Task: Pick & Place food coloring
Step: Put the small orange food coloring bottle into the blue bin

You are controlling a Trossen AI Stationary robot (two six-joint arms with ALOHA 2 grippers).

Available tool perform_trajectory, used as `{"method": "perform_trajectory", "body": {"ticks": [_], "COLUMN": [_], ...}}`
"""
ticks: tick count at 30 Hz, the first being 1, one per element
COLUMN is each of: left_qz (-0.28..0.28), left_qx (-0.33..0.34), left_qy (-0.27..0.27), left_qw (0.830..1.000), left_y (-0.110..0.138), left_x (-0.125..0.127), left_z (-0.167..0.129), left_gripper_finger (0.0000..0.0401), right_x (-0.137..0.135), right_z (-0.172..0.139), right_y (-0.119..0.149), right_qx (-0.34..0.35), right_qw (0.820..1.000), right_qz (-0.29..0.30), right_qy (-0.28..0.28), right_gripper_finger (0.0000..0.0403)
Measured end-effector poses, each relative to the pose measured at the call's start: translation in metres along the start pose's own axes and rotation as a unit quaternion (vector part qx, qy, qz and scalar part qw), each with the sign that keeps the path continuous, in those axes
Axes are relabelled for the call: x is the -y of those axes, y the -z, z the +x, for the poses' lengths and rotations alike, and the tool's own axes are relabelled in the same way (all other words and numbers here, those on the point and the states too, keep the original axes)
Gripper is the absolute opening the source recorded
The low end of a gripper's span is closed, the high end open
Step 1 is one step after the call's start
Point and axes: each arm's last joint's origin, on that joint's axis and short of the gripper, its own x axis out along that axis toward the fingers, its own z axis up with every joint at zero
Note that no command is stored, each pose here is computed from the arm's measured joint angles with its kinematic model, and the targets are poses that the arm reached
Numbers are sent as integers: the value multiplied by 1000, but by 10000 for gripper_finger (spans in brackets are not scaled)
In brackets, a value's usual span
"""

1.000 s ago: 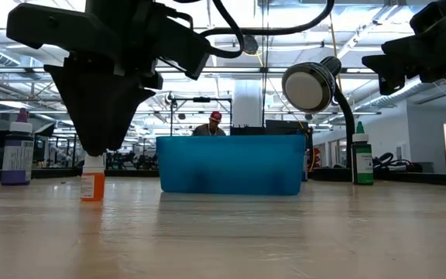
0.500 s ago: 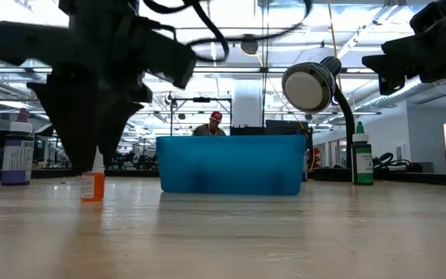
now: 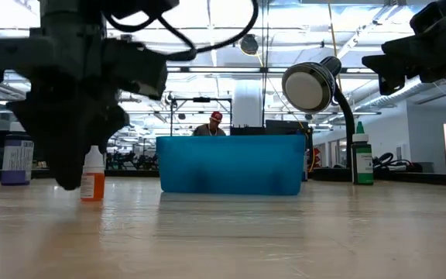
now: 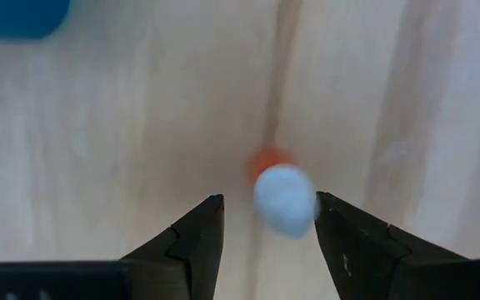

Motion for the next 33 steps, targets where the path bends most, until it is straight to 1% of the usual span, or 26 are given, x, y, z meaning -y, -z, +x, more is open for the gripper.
{"method": "perform_trajectory", "body": {"ticks": [10, 19, 33], "left_qz": [39, 32, 26], "left_qx": [24, 24, 28], "left_qy": [-1, 12, 9], "left_qw": [999, 999, 999], "left_y": [-4, -5, -5], "left_x": [-1, 0, 0], "left_z": [1, 1, 1], "left_gripper_finger": [186, 186, 186], "right_x": [0, 0, 0], "right_z": [0, 0, 0], "right_y": [0, 0, 0], "right_qx": [0, 0, 0], "right_qw": [1000, 1000, 1000], "right_qz": [0, 0, 0], "right_qy": [0, 0, 0], "right_gripper_finger": [166, 166, 165]}}
